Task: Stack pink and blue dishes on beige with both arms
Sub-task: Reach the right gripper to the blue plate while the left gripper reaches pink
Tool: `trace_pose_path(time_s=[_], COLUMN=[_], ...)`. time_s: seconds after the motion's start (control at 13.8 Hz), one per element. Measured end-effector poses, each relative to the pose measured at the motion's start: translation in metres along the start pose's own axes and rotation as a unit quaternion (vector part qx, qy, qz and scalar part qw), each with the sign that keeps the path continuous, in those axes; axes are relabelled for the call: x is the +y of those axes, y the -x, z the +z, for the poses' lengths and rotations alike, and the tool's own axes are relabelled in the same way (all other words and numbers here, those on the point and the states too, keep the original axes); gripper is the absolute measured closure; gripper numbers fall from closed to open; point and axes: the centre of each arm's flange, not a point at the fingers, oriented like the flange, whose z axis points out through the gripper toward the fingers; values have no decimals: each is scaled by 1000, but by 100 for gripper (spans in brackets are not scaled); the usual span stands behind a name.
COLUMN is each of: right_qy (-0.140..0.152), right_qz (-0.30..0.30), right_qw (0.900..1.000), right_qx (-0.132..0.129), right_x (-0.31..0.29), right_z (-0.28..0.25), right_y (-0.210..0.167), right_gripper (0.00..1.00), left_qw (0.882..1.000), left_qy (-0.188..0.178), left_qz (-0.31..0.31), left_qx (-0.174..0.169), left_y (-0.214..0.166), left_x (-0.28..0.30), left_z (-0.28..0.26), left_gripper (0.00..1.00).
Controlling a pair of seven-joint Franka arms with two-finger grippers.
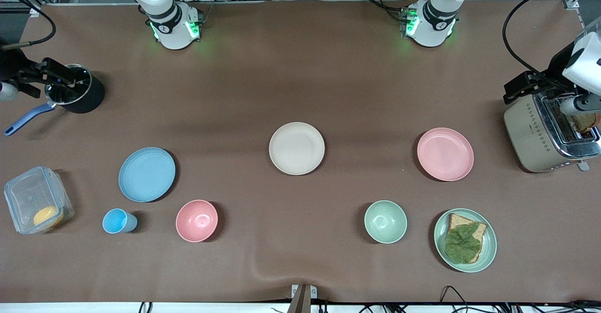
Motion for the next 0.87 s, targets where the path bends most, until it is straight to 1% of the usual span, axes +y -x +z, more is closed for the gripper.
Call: trace_pose_path(time_s=[0.29,0.43,0.51,0.65,0.72,0.87], right_qy=[0,0,0,0,0,0], right_qz=[-1,-1,-1,-1,0,4], right_qw=[1000,1000,1000,1000,1000,1000], right_qx=[-2,-2,-2,-4,-8,-29], right_x=[-1,-1,-1,-1,-1,2], right_z=[2,2,2,4,9,31], right_y=[-1,-1,-1,-2,-4,-15], right_gripper=[0,0,0,0,0,0], left_qw=[1000,1000,999,997,996,997], left_qy=[0,-1,-3,-14,-20,-19], left_qz=[-3,-10,-13,-21,-23,-33], left_qx=[-4,-18,-33,-73,-79,-67], left_y=[-1,-7,-13,-30,-41,-52], left_x=[-4,-11,-15,-27,-33,-49], left_z=[2,15,30,84,118,187], left_gripper=[0,0,0,0,0,0])
